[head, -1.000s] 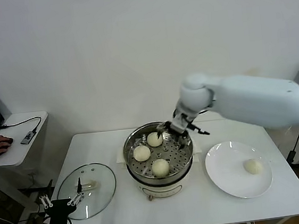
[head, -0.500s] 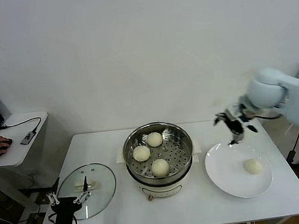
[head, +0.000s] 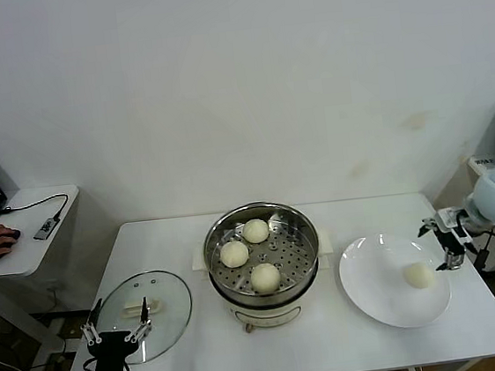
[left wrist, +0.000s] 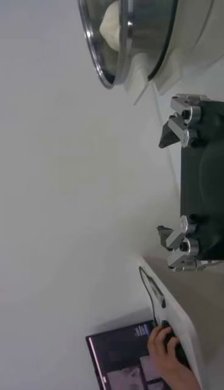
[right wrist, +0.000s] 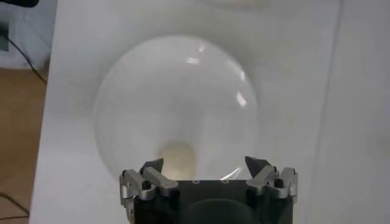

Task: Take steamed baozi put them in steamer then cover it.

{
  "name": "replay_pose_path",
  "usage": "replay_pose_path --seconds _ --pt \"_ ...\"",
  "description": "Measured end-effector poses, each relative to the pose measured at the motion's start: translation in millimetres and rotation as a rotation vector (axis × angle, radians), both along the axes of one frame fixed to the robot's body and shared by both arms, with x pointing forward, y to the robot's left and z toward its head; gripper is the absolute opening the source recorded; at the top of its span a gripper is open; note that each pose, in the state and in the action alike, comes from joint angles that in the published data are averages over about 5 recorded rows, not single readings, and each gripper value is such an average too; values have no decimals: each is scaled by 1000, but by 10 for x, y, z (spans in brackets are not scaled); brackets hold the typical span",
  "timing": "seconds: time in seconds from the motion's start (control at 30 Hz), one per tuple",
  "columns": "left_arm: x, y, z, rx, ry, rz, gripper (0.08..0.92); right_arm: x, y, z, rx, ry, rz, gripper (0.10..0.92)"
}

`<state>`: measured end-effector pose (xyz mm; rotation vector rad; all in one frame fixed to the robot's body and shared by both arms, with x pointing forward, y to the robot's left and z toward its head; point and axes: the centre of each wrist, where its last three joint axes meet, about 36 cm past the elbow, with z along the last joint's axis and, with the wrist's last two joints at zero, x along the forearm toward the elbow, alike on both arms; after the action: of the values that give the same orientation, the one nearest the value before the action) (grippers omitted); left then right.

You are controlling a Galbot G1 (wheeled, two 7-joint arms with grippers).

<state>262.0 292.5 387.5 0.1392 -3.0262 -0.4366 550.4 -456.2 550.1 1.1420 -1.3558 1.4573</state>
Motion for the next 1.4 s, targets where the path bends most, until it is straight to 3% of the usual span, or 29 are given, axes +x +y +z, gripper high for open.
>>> replay_pose_path --seconds 0.67,1.13,1.4 --pt "-45 48 6 7 4 18 823 169 -58 -892 0 22 -77 814" --pt "-45 42 2 6 4 18 823 223 17 -1017 -4 21 -96 609" --pt "-49 45 15 8 2 17 823 259 32 -787 0 1 -102 555"
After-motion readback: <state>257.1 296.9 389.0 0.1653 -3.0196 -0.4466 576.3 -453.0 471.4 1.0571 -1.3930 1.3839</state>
